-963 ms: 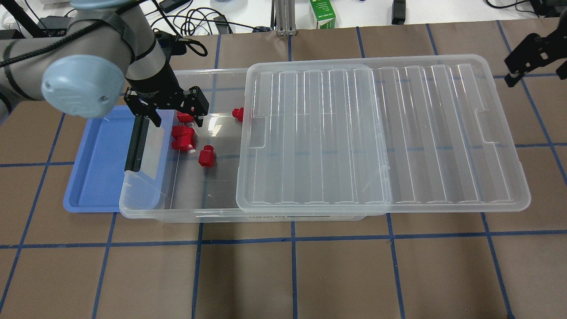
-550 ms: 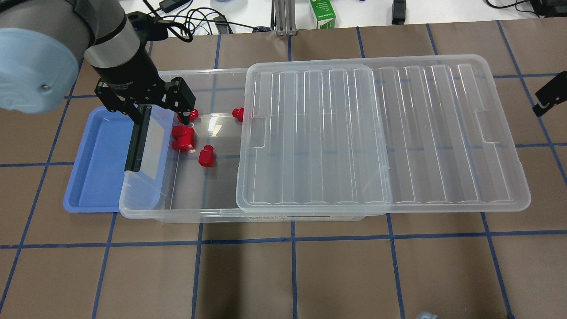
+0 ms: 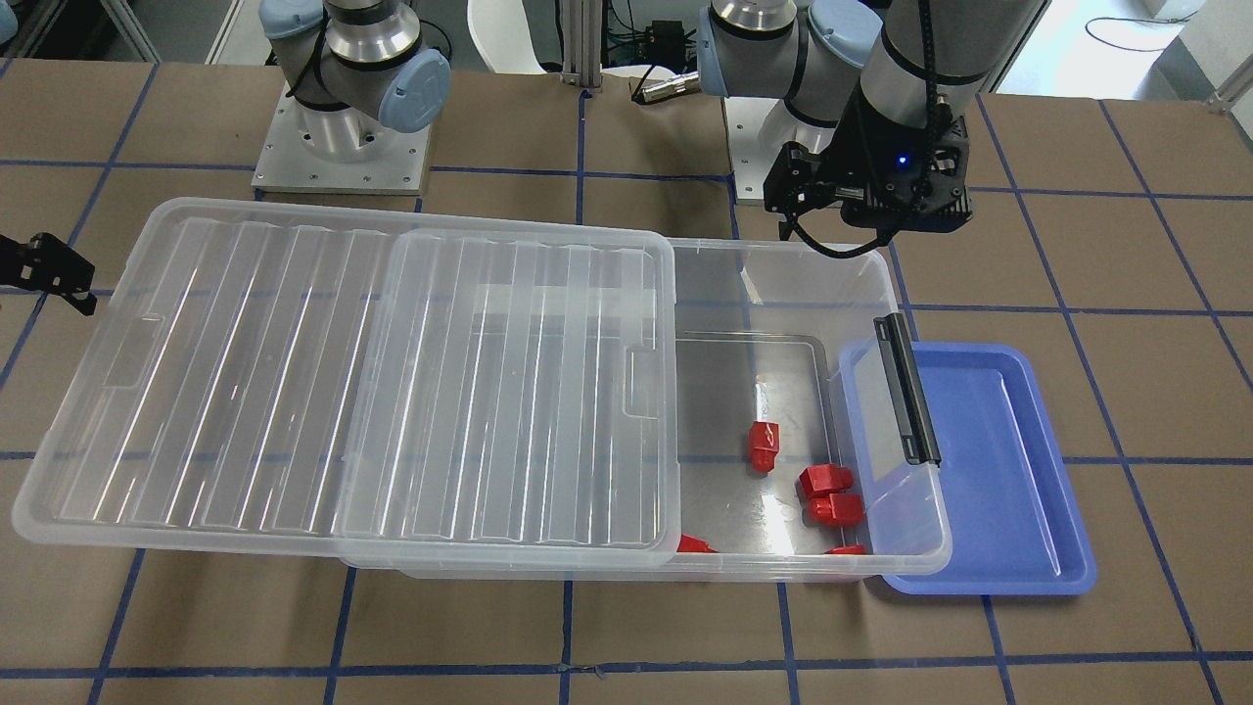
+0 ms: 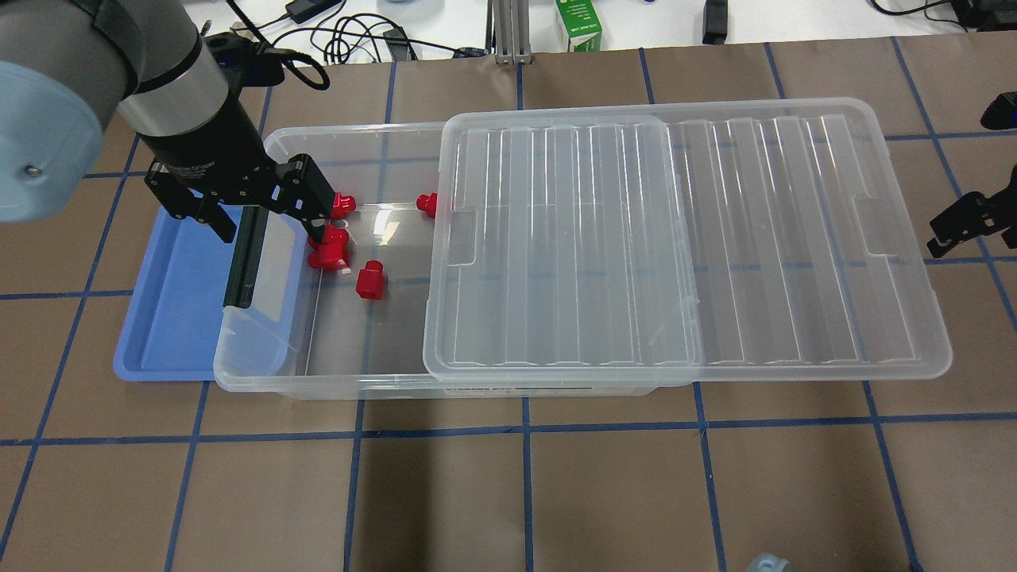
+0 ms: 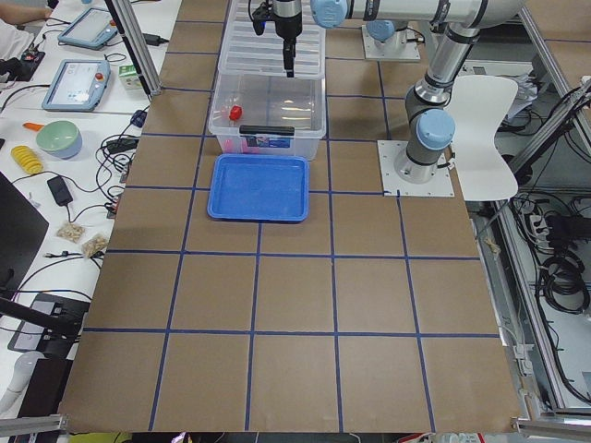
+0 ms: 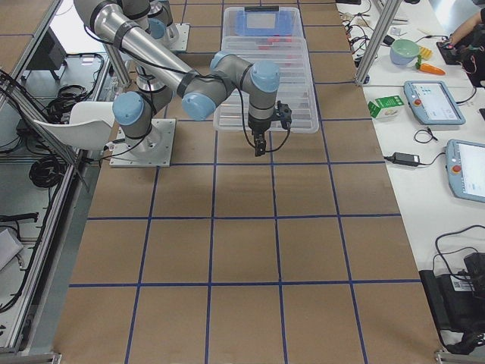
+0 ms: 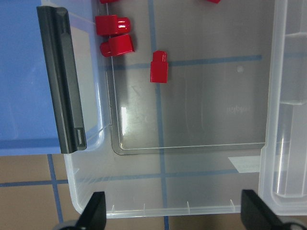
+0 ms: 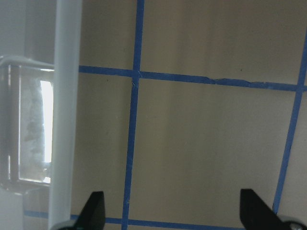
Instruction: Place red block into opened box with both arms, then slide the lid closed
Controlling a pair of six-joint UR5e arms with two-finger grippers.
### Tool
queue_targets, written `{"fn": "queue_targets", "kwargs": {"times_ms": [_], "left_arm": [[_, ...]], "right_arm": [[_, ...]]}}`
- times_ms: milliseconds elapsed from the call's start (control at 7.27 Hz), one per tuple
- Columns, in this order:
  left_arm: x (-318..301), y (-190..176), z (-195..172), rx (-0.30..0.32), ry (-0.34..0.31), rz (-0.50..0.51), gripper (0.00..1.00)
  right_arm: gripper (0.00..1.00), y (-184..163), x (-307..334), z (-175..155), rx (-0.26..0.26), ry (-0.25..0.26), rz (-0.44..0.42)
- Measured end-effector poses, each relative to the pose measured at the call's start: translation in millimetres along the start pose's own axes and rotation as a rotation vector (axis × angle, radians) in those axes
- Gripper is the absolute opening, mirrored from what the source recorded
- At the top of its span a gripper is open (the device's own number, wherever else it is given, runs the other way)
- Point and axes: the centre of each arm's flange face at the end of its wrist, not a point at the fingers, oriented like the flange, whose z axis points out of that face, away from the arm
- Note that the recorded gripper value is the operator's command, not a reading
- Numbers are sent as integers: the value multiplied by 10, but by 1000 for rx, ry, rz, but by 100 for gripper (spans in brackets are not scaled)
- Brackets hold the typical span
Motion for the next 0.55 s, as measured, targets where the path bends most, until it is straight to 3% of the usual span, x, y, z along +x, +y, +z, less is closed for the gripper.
{"fn": "queue_targets", "kwargs": {"times_ms": [550], "left_arm": [[-170, 104, -80, -13, 7, -36, 100]], "right_arm": [[100, -146, -351, 69, -4, -6, 23]]}}
